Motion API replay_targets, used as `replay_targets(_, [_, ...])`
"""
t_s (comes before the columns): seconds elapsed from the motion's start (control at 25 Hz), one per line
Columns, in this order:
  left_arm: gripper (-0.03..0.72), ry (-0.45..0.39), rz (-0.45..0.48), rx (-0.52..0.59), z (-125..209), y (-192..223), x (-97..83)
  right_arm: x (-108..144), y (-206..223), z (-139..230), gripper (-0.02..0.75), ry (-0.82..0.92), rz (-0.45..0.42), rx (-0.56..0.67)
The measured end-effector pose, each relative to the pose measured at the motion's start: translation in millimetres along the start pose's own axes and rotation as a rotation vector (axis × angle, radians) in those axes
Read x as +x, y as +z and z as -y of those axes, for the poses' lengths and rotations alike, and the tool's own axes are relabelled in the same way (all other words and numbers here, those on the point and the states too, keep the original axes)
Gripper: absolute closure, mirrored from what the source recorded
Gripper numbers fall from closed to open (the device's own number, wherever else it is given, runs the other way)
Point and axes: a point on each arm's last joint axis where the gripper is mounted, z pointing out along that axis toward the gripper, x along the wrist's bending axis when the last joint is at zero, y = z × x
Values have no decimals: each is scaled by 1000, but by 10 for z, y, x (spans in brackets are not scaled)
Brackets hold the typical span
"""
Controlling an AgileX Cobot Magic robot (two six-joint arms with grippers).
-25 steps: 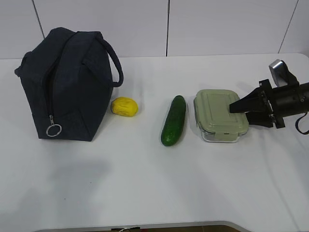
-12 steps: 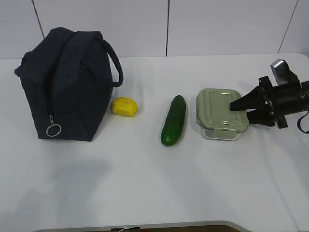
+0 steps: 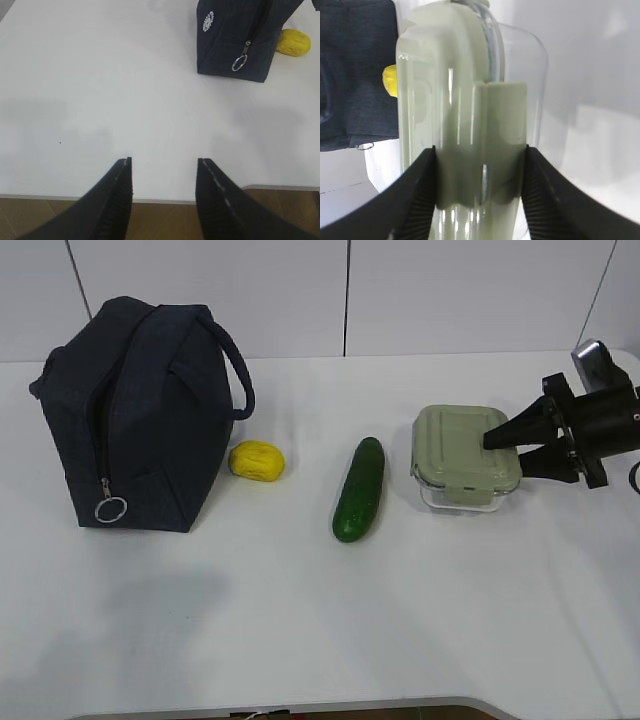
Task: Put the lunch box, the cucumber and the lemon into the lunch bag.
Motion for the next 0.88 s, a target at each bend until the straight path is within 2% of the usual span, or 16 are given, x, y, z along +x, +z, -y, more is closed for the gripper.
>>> replay_targets(0.44, [383,24,7,-10,-53,-38,-13,561,-39,41,359,-64,-18,-5])
replay_targets(0.6, [383,17,12,22,-262,-21,-42,817,0,98,359,-81,-46,6])
replay_targets(0.88, [383,2,6,167,-846,365,-92,1319,-23,201,359,-134,-131,-14])
